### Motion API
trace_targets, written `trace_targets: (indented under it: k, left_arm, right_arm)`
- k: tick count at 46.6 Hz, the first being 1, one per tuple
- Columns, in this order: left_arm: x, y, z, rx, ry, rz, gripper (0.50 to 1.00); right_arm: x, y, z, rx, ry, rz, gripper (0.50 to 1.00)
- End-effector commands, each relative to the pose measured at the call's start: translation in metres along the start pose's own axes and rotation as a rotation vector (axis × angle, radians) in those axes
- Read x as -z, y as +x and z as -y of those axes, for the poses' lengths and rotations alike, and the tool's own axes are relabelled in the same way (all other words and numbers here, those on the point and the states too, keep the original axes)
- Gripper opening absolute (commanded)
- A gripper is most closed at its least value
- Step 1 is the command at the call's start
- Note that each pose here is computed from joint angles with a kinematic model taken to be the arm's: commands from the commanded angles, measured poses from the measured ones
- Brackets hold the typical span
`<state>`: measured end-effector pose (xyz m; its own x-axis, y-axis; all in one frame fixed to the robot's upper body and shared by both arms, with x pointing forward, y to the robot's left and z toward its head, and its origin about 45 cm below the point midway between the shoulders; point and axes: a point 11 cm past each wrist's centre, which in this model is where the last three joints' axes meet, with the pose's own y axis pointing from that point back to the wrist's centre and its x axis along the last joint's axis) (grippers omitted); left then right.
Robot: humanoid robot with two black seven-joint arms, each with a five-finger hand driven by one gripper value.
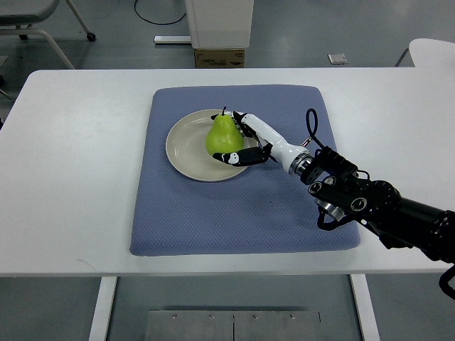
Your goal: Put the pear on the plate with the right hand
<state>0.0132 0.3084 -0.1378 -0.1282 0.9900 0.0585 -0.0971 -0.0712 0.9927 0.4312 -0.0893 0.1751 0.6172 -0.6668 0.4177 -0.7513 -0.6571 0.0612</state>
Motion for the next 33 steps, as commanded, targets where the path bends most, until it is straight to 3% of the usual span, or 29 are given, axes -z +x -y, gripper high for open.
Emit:
trace_targets:
  k: [1,33]
  left_arm:
    - [0.0,0.0,0.0,0.0,-0.001,-0.001,1.0]
    - [0.0,0.0,0.0,0.0,-0.001,-0.001,1.0]
  right_arm:
    - [0.004,0.003,0.002,-0.017,0.01,0.014,1.0]
    - [0.001,0.029,0.002,-0.121,-0.003,0.059,1.0]
